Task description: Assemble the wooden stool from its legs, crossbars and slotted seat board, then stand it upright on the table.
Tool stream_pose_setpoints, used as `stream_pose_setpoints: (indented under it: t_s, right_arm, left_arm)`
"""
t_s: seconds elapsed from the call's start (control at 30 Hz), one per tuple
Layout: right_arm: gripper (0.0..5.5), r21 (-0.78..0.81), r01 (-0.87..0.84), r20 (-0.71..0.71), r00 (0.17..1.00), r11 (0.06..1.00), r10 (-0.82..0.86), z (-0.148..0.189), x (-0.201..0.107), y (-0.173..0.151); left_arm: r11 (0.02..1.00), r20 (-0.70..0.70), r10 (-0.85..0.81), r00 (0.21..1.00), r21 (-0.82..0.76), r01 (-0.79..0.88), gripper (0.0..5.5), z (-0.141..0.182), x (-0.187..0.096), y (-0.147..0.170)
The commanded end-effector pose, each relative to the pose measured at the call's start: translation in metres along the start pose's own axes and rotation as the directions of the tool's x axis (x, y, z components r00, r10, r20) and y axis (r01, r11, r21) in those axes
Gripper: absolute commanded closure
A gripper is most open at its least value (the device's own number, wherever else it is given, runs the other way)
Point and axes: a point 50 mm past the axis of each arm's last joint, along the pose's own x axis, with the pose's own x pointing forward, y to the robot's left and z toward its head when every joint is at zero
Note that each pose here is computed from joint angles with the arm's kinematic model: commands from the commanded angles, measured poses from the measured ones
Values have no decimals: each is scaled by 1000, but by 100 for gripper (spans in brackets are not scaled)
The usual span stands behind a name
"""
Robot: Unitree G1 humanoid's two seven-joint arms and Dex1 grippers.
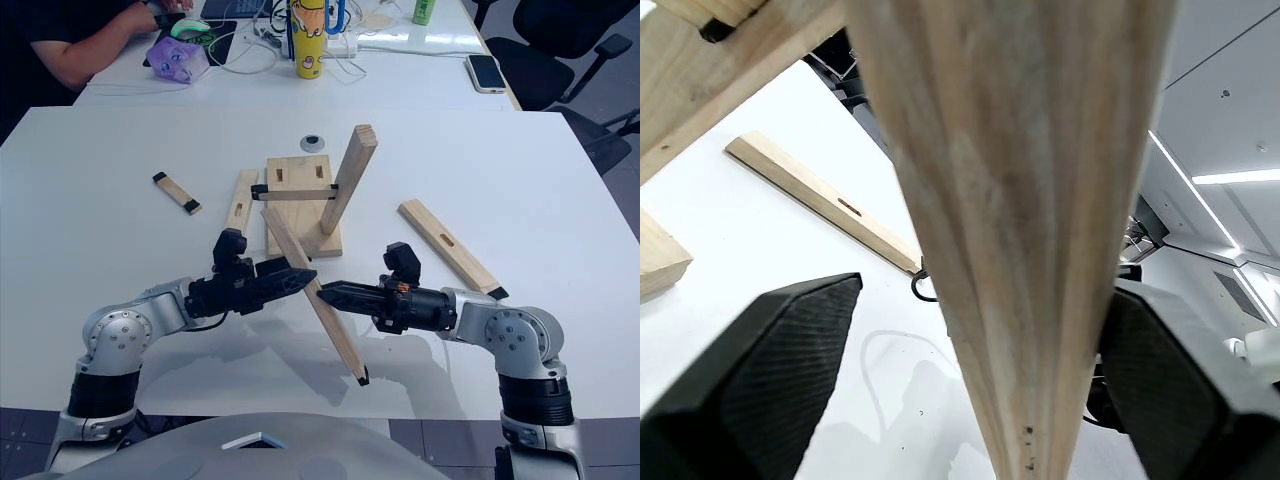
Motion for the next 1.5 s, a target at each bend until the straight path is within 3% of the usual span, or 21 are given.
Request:
stream_pose_setpoints:
  t_s: [0.03,0.3,0.63,0.67,0.87,1.0,1.07,1.2,1.4,1.5]
  right_arm:
    - [492,2,-17,-18,1000,1000,17,-1,-1,1]
    - [492,5,-13,-9,1000,1000,13,-3,-1,0]
    - [492,-21,38,-3,999,999,-38,1,-7,-6]
    - [456,-25,36,9,999,999,-36,3,-8,-6]
    - [373,-12,20,33,999,1000,-20,9,-14,-5]
    - [330,-106,134,138,983,985,-119,24,-19,-17]
    - [329,-251,293,179,951,923,-253,32,-17,-30]
    - [329,-526,531,289,846,665,-447,37,-9,-49]
    - [329,-749,538,291,790,385,-539,19,-1,-65]
    - [329,-774,534,295,779,340,-554,11,-2,-71]
  left_arm:
    - [1000,-12,5,1000,14,-4,224,8,-1,2]
    - [1000,-34,0,999,9,1,336,5,-3,1]
    - [999,-38,31,999,20,-30,341,8,-10,3]
    - [999,-36,33,999,20,-32,341,8,-11,3]
    - [998,-18,60,998,28,-59,347,10,-20,2]
    - [995,3,90,996,48,-90,347,15,-31,-1]
    - [989,35,125,992,71,-127,347,21,-43,-3]
    - [965,68,202,977,156,-211,347,37,-66,-10]
    - [923,106,244,964,279,-264,347,70,-81,-22]
    - [903,130,256,958,320,-285,347,83,-85,-24]
